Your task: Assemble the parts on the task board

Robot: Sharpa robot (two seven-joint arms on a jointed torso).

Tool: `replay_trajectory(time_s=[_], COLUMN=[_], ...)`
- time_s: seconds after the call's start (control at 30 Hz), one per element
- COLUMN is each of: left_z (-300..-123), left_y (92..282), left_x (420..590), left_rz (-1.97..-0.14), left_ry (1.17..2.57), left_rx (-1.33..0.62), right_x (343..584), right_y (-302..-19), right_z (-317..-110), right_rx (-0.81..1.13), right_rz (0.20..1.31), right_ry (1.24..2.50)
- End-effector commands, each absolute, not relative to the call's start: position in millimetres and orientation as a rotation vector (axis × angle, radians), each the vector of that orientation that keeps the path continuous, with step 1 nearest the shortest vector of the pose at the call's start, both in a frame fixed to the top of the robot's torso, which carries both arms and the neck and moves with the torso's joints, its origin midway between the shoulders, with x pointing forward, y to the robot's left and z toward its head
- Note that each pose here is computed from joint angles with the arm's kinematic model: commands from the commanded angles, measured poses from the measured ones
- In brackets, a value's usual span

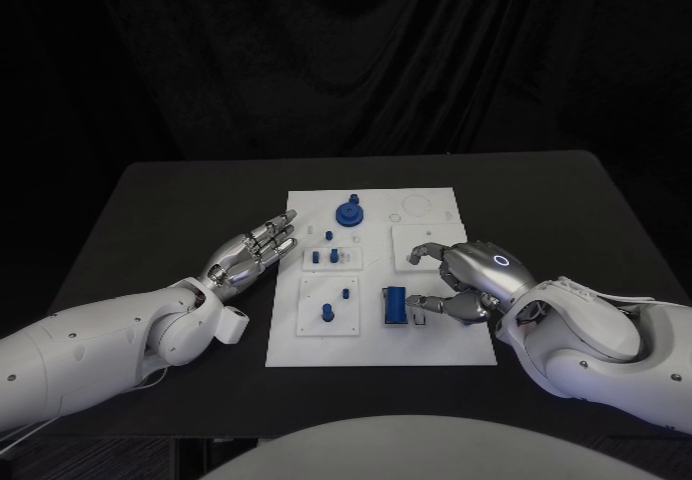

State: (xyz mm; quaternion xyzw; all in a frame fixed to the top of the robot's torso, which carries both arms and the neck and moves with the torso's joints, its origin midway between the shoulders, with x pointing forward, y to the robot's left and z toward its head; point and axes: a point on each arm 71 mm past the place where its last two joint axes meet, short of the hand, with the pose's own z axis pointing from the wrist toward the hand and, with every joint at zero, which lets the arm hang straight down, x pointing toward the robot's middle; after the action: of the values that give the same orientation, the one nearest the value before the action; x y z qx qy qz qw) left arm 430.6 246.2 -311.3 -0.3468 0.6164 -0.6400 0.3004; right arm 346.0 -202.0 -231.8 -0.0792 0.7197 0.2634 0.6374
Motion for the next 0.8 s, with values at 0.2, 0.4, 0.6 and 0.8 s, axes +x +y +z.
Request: replay_trajectory(time_s=[0.2,0.4,0.6,0.8], left_z=[-307.7,-308.3,-308.6,-309.0], left_y=[246.6,246.1,245.9,245.3], left_x=[429.3,428.9,428.7,428.6], left_rz=[-1.746,-1.748,-1.748,-1.751], left_ry=[1.576,1.579,1.582,1.586], left_rx=[-0.895,-0.897,-0.898,-0.9], right_x=[339,338,336,335], right_y=[-196,-193,-190,-188], right_z=[-243,-250,-256,-260], right_rx=[-0.25,-0.264,-0.269,-0.274], right_rz=[0.597,0.587,0.575,0.565], right_ry=[1.662,1.696,1.728,1.75])
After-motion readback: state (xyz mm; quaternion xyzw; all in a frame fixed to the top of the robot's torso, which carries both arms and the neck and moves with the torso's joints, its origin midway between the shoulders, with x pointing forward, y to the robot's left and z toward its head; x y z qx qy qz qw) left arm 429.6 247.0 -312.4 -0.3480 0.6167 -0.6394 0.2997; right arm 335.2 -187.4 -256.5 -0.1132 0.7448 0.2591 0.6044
